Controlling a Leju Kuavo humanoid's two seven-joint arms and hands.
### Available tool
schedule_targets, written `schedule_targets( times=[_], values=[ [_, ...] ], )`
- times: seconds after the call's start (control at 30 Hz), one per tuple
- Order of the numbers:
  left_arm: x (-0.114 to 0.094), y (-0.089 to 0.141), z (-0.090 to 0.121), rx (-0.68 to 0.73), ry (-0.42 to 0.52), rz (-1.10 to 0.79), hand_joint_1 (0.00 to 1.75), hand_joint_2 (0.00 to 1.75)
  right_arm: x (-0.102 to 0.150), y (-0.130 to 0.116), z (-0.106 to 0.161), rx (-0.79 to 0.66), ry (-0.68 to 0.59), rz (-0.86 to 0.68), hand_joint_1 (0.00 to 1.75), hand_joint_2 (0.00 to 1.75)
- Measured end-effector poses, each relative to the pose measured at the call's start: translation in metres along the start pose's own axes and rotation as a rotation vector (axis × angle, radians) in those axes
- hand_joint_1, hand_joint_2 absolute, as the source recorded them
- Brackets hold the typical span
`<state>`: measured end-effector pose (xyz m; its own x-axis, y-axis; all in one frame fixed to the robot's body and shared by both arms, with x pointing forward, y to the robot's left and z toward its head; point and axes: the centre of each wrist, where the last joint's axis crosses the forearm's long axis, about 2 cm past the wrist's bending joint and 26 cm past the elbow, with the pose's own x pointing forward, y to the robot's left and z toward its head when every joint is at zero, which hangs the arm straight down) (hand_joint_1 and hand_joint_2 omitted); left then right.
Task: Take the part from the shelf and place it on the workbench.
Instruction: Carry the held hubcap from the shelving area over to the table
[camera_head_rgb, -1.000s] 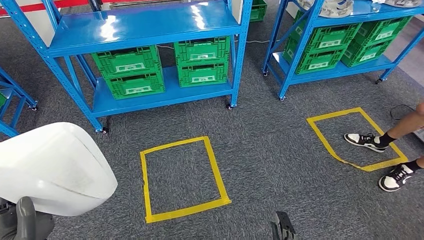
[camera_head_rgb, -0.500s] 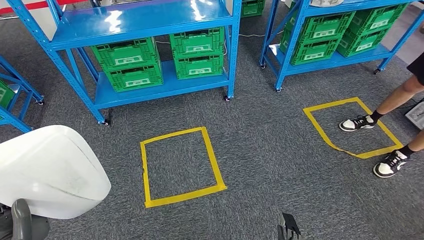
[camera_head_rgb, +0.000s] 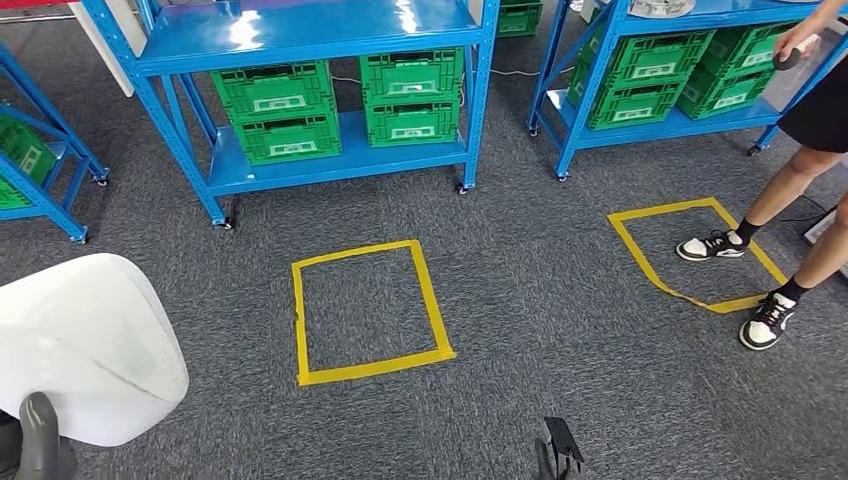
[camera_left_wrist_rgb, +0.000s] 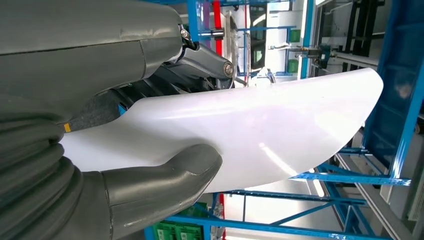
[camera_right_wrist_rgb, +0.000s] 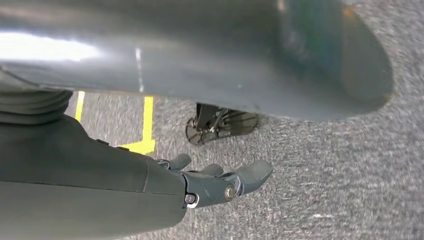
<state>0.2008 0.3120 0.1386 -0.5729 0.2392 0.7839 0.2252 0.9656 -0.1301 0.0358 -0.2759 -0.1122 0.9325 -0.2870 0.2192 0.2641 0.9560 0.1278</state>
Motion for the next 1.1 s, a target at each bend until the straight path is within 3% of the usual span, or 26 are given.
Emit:
schedule_targets(
  times=[0.53,0.67,0.93,1.1],
  values=[
    [0.012,0.002,0.007,-0.037,0.008,0.025,1.75,1.75,-0.004,0.014,0.000,0.044,0.041,0.039,0.00,0.00],
    [0.010,-0.002,0.000,-0.067,0.032,0.029,1.75,1.75,-0.003,0.021,-0.001,0.041,0.123,0.140,0.00,0.00],
    [-0.019,-0.007,-0.031,-0.098,-0.018,0.119,1.75,1.75,-0.002,0.020,-0.001,0.024,0.003,0.030,0.00,0.00],
    [-0.021,-0.007,-0.038,-0.050,-0.075,0.155,1.75,1.75,0.000,0.009,-0.001,0.018,0.067,0.113,0.00,0.00]
  ],
)
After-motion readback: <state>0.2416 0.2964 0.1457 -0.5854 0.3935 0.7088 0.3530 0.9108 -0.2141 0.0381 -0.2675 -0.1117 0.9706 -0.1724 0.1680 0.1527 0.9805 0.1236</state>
